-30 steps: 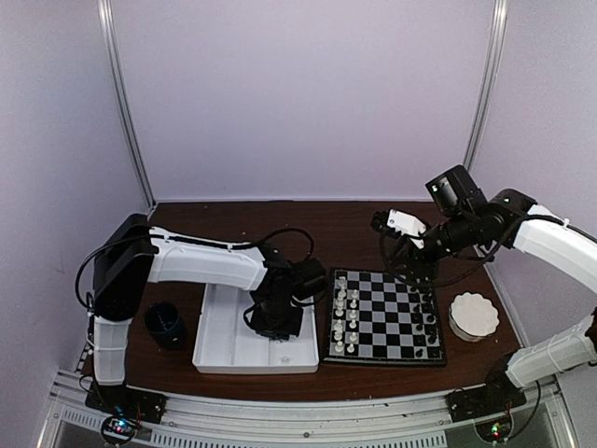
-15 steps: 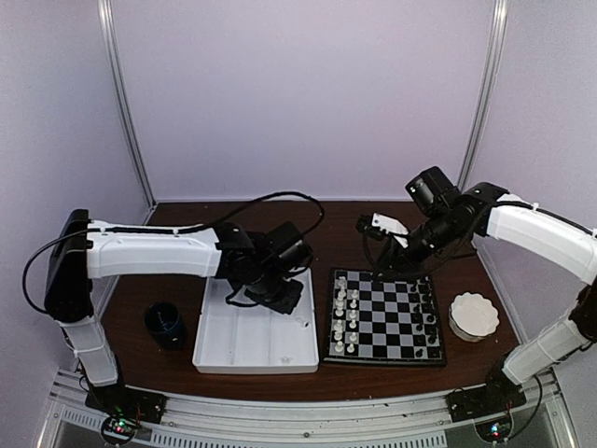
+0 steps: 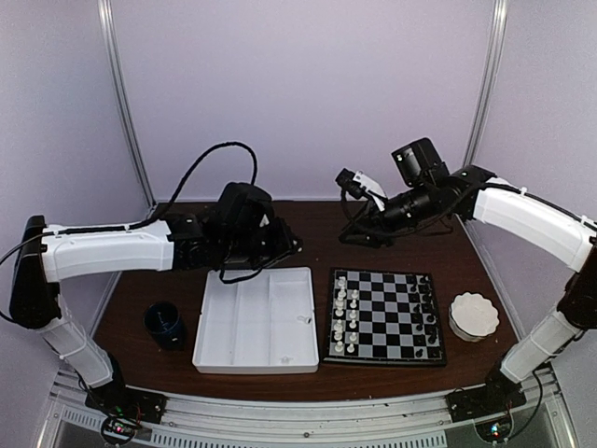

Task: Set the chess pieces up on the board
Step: Pass from the left arm to the right

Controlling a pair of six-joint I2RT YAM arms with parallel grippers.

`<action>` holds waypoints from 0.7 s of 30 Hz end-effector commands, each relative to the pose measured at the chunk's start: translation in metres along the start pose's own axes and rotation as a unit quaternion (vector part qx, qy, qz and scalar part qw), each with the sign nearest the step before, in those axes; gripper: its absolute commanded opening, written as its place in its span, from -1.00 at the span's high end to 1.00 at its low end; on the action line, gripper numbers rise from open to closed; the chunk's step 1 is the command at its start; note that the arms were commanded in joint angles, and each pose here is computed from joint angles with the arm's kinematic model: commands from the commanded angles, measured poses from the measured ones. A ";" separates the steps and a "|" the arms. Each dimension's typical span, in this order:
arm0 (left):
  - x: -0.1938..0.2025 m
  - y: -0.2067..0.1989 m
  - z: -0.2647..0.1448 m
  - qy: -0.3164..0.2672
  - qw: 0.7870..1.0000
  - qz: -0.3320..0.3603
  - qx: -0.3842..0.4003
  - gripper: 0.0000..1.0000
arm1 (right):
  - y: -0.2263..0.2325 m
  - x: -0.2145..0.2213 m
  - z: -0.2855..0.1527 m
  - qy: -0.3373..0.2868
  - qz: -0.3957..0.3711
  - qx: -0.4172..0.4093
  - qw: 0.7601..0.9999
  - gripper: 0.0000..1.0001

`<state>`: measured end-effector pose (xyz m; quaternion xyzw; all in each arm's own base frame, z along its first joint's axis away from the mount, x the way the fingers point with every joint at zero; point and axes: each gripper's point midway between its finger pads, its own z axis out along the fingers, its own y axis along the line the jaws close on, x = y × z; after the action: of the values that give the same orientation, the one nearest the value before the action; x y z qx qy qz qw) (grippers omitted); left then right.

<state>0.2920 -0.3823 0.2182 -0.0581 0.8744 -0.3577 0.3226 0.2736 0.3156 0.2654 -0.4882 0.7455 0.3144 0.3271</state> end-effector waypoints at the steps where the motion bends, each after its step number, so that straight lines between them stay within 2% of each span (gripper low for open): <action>1: -0.027 -0.061 -0.009 -0.035 0.983 -0.116 0.137 0.65 | 0.005 -0.043 0.015 -0.061 0.020 -0.011 0.998 0.37; 7: -0.032 -0.074 -0.016 -0.045 0.959 -0.189 0.208 0.67 | 0.006 -0.057 0.029 -0.081 0.042 -0.013 0.996 0.36; 15: -0.029 -0.083 -0.010 -0.028 0.947 -0.220 0.234 0.67 | 0.005 -0.060 0.030 -0.086 0.047 -0.003 0.995 0.35; 21: -0.024 -0.087 -0.003 -0.012 0.939 -0.236 0.249 0.67 | 0.002 -0.059 0.030 -0.090 0.055 0.008 0.994 0.41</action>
<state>0.2988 -0.4255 0.2805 -0.1863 0.7377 -0.5938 0.2618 0.2904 0.3691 0.2792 -0.4256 0.7471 0.3694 0.3525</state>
